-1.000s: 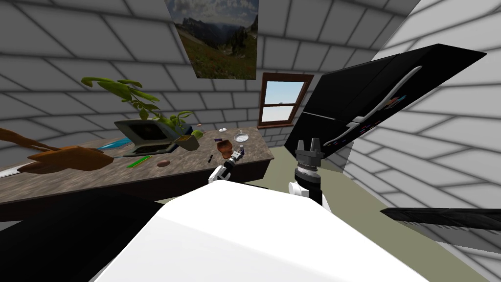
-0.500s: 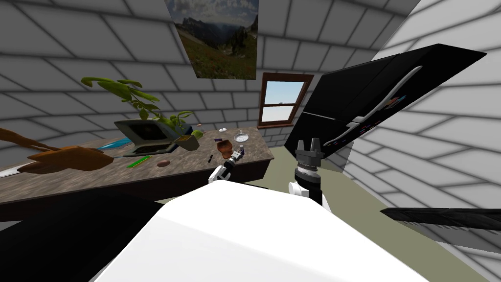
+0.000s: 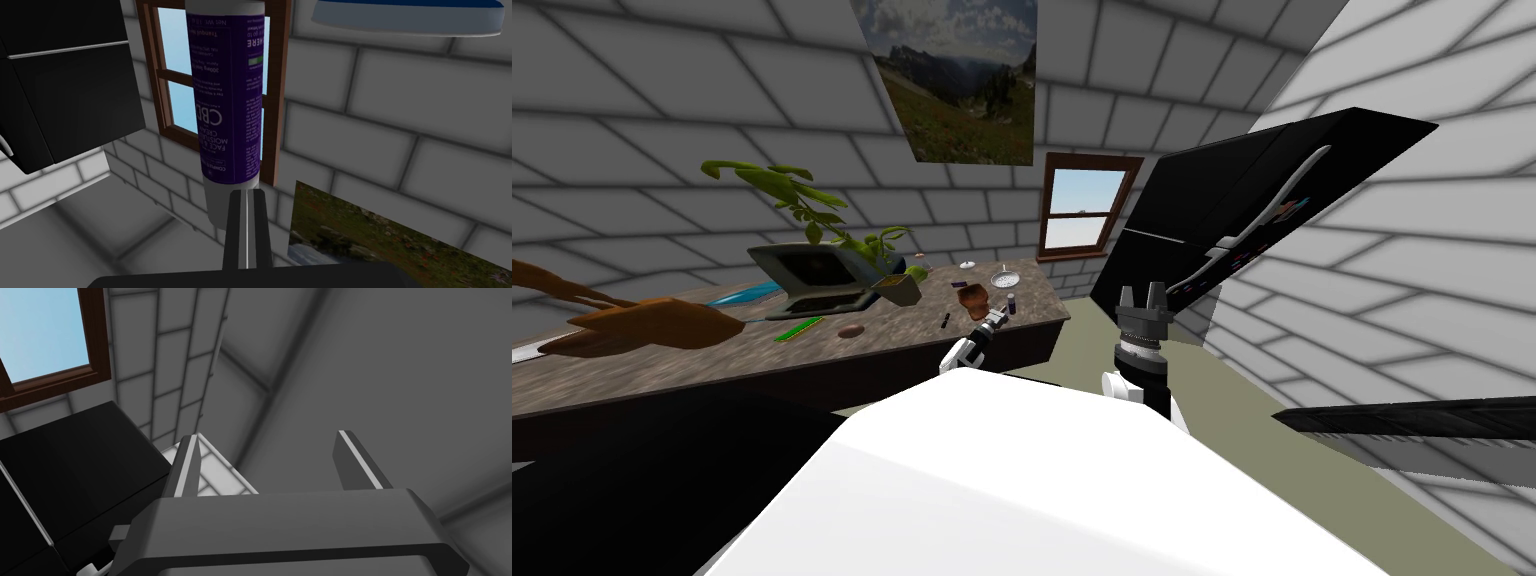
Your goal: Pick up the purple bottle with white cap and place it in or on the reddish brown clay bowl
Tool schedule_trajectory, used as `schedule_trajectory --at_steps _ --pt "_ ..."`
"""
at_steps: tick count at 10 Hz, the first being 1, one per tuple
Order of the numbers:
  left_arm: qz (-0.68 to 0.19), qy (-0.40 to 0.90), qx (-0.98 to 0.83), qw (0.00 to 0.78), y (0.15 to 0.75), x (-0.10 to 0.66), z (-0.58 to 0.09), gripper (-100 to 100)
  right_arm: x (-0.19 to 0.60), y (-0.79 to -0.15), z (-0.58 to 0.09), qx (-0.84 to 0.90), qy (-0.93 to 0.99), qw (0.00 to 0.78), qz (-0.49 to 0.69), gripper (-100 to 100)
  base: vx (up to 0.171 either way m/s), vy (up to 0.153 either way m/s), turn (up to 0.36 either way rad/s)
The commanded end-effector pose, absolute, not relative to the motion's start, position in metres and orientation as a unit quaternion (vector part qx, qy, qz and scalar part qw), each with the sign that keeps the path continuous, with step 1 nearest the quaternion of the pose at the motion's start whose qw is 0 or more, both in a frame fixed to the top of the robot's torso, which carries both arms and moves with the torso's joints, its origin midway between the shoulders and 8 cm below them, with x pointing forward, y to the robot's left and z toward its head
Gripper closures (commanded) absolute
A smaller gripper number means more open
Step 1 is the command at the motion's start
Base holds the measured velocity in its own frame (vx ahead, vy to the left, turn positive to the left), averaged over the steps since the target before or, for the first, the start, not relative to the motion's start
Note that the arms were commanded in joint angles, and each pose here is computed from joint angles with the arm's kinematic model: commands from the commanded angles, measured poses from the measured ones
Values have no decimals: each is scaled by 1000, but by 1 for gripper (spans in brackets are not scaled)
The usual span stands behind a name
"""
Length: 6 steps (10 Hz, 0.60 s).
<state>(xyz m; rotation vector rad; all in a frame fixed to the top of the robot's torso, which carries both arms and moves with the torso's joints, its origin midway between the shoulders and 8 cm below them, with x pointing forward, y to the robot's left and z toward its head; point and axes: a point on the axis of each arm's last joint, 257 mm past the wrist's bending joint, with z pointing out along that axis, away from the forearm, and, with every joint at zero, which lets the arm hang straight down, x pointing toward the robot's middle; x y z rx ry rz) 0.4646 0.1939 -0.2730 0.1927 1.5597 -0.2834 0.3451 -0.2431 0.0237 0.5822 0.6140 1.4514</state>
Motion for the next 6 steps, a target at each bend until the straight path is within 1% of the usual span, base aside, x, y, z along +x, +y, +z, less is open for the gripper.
schedule_trajectory --at_steps 1,2,3,4,5,6 --pt "-131 702 85 695 193 464 -280 -100 345 -243 24 258 272 667 643 0 91 -6 -5" --pt "-134 703 84 693 192 464 -285 -100 345 -243 24 258 272 667 643 0 95 -5 -8" --pt "-132 703 84 694 193 465 -282 -100 345 -243 24 258 272 667 643 0 41 -3 -1" --pt "-132 702 84 694 192 465 -283 0 345 -243 24 258 272 667 643 0 8 -1 1" --pt "-129 701 81 697 196 475 -276 -100 345 -243 24 258 272 667 643 0 32 -22 -64" --pt "-131 701 83 696 194 471 -281 -100 345 -243 24 258 272 667 643 0 21 -12 -16"
